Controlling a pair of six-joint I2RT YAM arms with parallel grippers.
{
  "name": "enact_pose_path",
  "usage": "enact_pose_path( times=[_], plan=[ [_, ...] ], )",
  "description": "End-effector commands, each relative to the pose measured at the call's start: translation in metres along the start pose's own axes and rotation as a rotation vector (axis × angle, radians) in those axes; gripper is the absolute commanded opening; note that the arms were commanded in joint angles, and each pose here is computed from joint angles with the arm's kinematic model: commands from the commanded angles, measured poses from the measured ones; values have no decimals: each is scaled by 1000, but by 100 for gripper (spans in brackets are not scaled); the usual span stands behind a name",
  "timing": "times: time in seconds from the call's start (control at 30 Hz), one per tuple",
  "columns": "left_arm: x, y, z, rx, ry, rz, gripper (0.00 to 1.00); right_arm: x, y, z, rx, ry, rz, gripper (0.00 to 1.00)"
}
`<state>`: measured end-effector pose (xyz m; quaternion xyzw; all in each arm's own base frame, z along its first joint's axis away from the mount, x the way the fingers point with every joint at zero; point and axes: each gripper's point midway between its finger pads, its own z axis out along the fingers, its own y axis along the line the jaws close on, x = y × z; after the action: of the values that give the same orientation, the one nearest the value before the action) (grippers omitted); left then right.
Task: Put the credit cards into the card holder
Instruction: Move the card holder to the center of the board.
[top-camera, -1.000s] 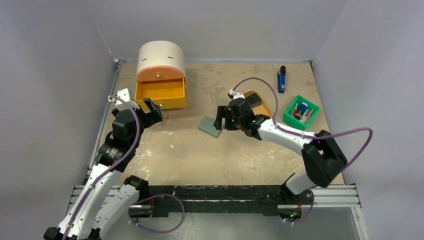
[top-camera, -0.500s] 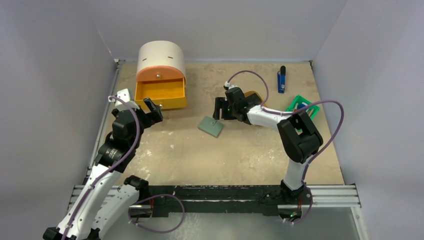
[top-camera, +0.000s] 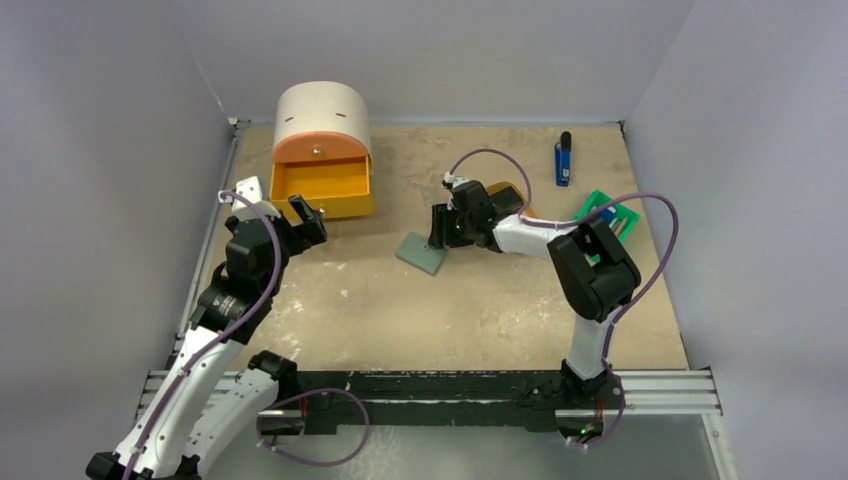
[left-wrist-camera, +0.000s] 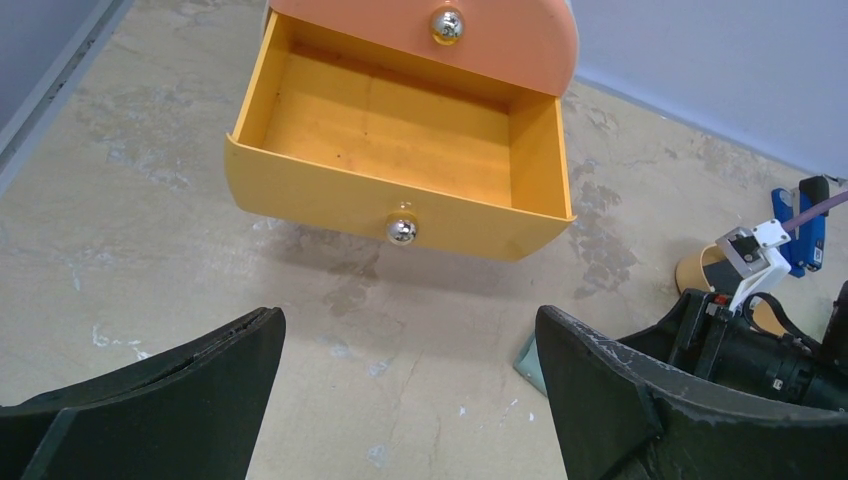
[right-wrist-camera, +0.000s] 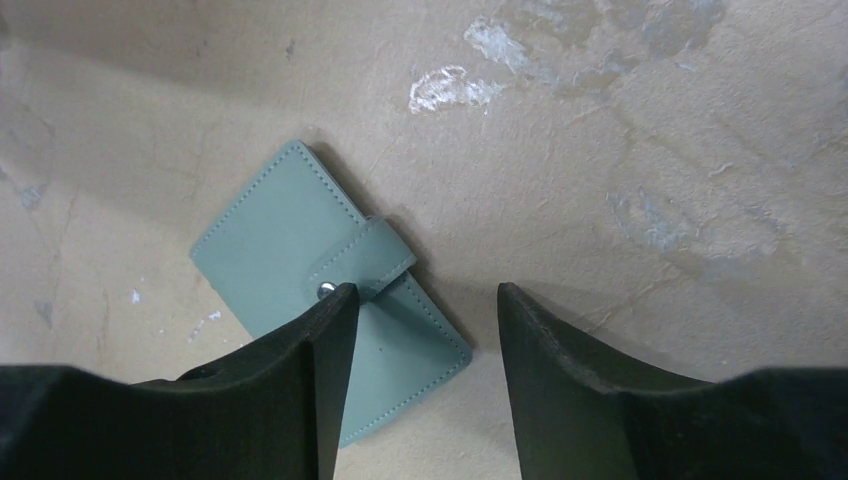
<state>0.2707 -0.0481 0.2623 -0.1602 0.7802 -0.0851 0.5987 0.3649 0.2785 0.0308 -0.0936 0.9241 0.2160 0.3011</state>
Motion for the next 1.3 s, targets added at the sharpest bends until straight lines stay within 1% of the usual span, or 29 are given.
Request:
enact_pose_path(
  times=[0.0,0.13,0.4,0.5,0.6,0.7,0.83,0.87,0.97,1.03,1.13,1.27],
  plan=[
    [-11,-9,0,40,-40,-18,96,9,7,-2,-47,11,-21,55],
    [-11,-10,-1,47,-42,-20,96,21,8,-2,-50,30,-22,49],
    [-13,-12,-5,61,-42,-25,95,42,16,-17,-42,27,-7,30],
    [-8,-25,-9,140,-13,-23,94,54,17,-27,-37,20,8,26],
    [6,-49,-14,271,57,-30,86,66,18,-36,-28,17,20,21],
    [24,-62,-20,343,145,-87,82,80,14,-45,-15,23,35,20],
    [46,-62,-36,383,205,-178,81,91,8,-58,-1,15,53,22],
    [48,-61,-39,383,211,-202,81,92,6,-60,4,12,56,23],
    [65,-65,-44,404,284,-235,82,96,2,-69,13,2,65,27],
    [73,-66,-41,387,312,-222,82,97,2,-74,11,-3,77,32],
    [88,-73,-34,355,355,-177,84,96,-2,-80,32,-18,93,43],
    [112,-95,-29,328,397,-90,94,88,0,-91,32,-48,106,55]
  ],
)
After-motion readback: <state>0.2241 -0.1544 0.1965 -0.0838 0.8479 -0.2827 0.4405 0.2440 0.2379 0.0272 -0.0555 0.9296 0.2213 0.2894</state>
